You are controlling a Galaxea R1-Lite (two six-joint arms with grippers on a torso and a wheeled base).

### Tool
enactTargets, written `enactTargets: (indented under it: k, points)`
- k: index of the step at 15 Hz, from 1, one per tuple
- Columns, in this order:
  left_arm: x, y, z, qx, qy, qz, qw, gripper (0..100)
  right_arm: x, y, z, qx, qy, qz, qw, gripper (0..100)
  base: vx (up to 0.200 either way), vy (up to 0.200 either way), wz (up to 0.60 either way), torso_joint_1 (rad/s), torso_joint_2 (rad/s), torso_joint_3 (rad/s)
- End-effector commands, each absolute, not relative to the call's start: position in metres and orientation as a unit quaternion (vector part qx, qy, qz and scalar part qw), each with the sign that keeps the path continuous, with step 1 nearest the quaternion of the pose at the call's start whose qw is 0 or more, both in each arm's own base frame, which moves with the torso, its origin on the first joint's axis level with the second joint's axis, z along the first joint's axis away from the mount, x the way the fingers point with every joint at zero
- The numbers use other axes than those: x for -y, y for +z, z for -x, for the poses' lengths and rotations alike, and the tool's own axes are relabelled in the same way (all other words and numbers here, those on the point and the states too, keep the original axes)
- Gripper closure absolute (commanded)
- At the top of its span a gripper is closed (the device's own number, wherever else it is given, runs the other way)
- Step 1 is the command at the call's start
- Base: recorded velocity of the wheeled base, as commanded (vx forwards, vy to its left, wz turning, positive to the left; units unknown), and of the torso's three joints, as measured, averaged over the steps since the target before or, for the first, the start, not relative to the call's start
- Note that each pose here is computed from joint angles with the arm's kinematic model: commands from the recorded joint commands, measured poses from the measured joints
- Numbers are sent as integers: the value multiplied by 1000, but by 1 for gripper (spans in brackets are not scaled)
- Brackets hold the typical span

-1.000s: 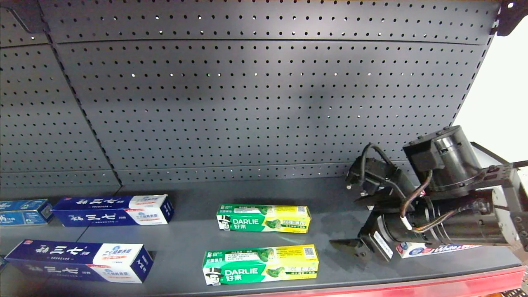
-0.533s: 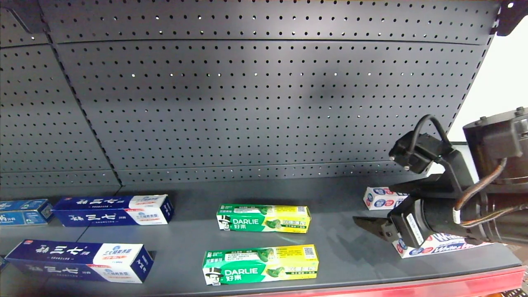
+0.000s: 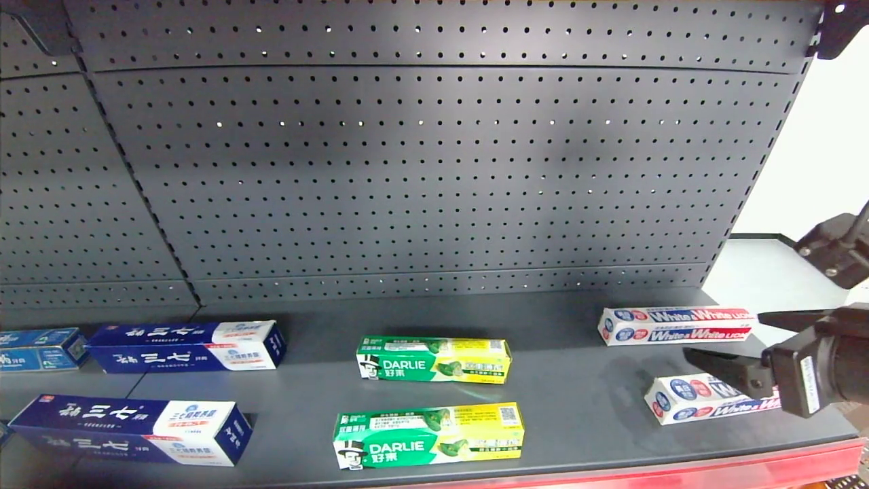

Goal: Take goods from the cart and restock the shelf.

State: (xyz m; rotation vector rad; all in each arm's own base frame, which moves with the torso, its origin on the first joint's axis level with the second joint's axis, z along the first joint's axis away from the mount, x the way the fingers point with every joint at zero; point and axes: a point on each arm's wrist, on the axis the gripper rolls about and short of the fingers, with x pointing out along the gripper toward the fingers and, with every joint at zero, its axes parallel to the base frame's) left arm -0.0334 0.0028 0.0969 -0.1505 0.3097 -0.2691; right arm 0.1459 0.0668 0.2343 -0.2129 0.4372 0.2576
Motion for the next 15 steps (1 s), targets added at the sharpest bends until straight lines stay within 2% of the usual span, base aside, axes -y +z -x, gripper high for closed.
enactTargets:
  k: [1,4,7,10,12,15]
  points:
    - [-3,97,33,-153,-122,74,978,0,-41,245,-128,-180,70,70,979,0,0,0,0,0,0,0]
    - [-5,97,33,-149,-70,67,984,0,-20,248,-112,-158,9,45,986,0,0,0,0,0,0,0]
    - [-8,97,34,-149,-6,55,987,0,-9,237,-88,-145,-23,37,988,0,0,0,0,0,0,0]
    - [-11,100,39,-168,34,44,984,0,1,210,-63,-150,-79,12,985,0,0,0,0,0,0,0]
    - [-11,100,42,-182,59,40,981,0,7,181,-47,-164,-134,-3,977,0,0,0,0,0,0,0]
    - [-6,101,42,-185,115,49,975,0,6,146,-17,-147,-148,-16,978,0,0,0,0,0,0,0]
